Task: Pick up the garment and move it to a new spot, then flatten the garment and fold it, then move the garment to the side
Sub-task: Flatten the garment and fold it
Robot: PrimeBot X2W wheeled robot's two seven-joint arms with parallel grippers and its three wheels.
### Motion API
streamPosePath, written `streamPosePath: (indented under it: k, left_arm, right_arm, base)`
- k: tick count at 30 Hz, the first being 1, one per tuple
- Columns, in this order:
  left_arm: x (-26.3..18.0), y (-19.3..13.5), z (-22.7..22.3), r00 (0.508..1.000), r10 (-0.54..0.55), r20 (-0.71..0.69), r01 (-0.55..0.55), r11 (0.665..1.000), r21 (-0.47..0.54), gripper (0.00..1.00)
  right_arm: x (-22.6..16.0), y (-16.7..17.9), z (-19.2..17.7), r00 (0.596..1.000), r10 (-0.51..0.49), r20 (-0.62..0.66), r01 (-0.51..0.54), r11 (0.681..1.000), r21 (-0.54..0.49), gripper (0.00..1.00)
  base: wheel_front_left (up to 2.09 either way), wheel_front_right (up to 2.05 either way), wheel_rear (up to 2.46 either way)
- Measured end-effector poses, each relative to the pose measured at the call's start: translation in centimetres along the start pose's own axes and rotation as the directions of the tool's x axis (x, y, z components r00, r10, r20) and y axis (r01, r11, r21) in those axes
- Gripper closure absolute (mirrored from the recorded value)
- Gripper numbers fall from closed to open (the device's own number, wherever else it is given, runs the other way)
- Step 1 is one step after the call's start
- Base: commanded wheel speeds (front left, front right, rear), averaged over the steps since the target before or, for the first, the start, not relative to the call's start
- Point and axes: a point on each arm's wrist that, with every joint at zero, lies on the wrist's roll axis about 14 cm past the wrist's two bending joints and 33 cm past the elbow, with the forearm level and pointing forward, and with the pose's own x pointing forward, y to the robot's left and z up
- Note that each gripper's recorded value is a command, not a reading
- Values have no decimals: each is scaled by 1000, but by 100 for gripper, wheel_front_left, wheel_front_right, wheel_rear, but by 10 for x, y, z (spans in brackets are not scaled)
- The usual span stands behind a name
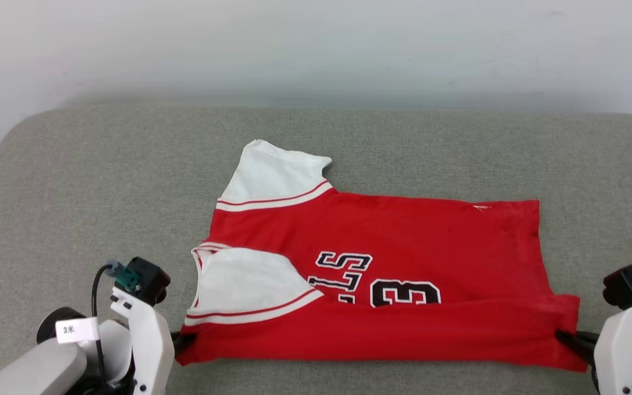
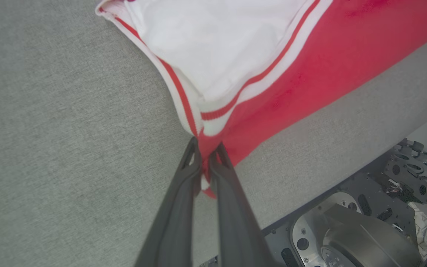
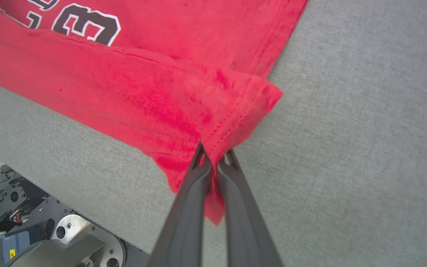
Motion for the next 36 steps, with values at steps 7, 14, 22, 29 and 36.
streamPosePath:
  k: [7, 14, 22, 29, 36]
  left_arm:
    - [0, -11, -21, 999, -23, -28, 22, 998, -51, 100]
    - [14, -10, -50, 995, -27, -100, 14, 992, -123, 100]
    - [24, -4, -61, 996, -4, -94, -12, 985, -172, 0]
    - [10, 10, -34, 998, 54, 24, -50, 990, -133, 0]
    - [-14, 33, 37, 948, 158, 278, -151, 987, -48, 0]
  right_arm:
    - [-9, -6, -24, 997, -13, -71, 16, 999, 38, 100]
    - [4, -6, -54, 987, -5, -163, 26, 992, 126, 100]
    - [17, -4, -63, 989, -9, -144, 33, 986, 163, 0]
    - [8, -14, -17, 993, -72, 95, 57, 987, 150, 0]
    - [-20, -16, 61, 861, -143, 488, 103, 989, 109, 0]
  base:
    - [0, 0, 0]
    - [0, 0, 0]
    - [0, 0, 0]
    - [0, 0, 0]
    - [0, 0, 0]
